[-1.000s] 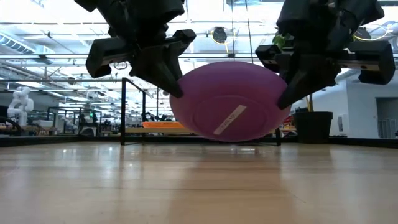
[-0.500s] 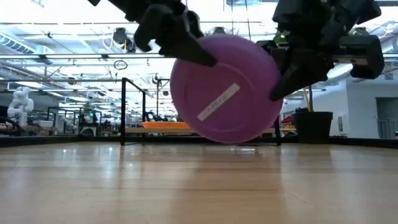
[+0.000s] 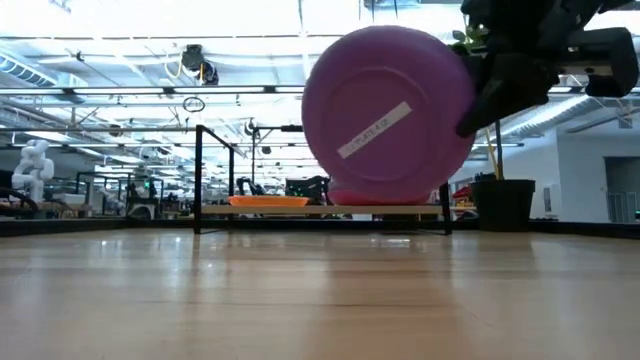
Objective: Place and stack plates onto a shelf
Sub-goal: Stack the large violet plate on top of the blue plate
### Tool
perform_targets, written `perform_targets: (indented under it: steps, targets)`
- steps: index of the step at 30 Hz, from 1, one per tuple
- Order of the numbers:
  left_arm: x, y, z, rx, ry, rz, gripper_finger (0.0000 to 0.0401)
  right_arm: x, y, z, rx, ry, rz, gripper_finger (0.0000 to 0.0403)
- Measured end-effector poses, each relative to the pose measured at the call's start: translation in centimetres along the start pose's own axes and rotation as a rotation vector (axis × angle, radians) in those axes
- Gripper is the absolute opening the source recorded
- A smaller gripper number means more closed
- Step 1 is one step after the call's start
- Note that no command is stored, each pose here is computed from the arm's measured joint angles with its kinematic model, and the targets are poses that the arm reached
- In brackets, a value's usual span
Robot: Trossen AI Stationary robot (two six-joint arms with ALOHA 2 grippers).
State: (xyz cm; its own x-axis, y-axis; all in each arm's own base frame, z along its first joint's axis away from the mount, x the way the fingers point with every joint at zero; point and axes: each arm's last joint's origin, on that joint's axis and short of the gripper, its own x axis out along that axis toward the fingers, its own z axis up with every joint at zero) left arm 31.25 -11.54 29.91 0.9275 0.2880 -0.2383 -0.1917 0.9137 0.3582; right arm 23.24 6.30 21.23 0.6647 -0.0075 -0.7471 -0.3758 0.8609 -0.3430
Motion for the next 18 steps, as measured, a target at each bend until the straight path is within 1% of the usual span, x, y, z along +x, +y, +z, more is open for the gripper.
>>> perform_targets:
  steps: [3,7,10,14,18]
  targets:
    - [-0.9,-0.6,0.2,-0.084,-0.001,-0.029,0.0282,-0.8,-0.2,0.1,0.007,-0.013,-0.063,0.0010]
    - [-1.6,-1.6,-0.2,-0.128,0.037,-0.068,0.0282,-1.6,-0.5,0.2,0.016,-0.033,-0.101,0.0005]
    - [-2.1,-2.2,-1.0,-0.171,0.103,-0.085,0.0282,-2.3,-0.8,0.7,0.016,-0.051,-0.118,0.0005]
    - [-2.6,-2.5,-2.1,-0.260,0.207,-0.080,0.0282,-3.5,-1.7,1.9,0.007,-0.051,-0.179,0.0005]
    - [-2.9,-3.1,-2.9,-0.333,0.266,-0.073,0.0282,-4.5,-3.0,2.7,-0.003,-0.030,-0.251,0.0005]
